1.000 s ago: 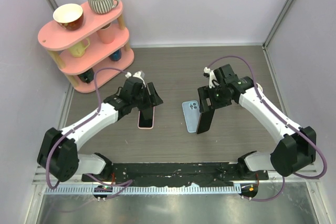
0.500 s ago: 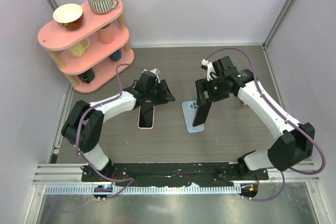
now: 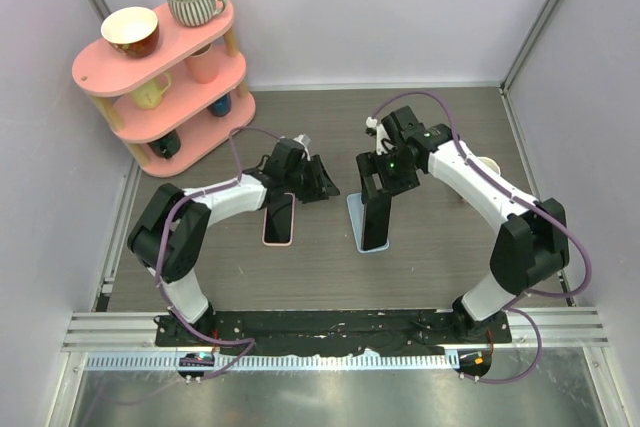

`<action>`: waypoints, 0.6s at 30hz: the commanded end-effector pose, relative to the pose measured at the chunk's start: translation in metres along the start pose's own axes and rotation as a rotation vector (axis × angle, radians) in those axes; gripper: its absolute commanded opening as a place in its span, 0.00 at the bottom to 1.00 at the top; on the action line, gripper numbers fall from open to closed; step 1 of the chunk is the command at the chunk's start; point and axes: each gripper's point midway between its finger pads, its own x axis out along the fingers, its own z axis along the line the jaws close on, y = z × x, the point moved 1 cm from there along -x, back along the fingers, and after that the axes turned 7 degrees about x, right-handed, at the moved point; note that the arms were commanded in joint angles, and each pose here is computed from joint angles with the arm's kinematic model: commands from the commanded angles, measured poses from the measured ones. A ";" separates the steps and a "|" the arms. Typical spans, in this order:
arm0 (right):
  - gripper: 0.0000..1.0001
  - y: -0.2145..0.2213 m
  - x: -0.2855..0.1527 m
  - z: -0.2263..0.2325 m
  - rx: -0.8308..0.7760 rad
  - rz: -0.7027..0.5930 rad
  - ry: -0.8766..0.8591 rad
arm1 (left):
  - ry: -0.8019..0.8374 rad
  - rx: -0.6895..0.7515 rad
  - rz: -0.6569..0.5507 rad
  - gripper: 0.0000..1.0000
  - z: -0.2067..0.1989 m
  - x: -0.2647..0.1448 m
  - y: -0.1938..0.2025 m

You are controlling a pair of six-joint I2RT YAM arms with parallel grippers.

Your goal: Put the phone into the phone case

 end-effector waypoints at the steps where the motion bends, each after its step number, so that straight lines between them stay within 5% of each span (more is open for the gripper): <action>1: 0.15 -0.012 0.008 0.008 -0.001 -0.014 0.011 | 0.030 -0.040 -0.057 0.43 -0.006 -0.003 -0.011; 9: 0.15 -0.008 0.028 0.004 -0.007 0.009 0.068 | 0.014 -0.128 -0.165 0.43 0.009 -0.036 -0.033; 18: 0.14 -0.008 0.034 0.004 -0.002 -0.009 0.071 | 0.025 0.031 -0.281 0.52 -0.023 -0.111 -0.059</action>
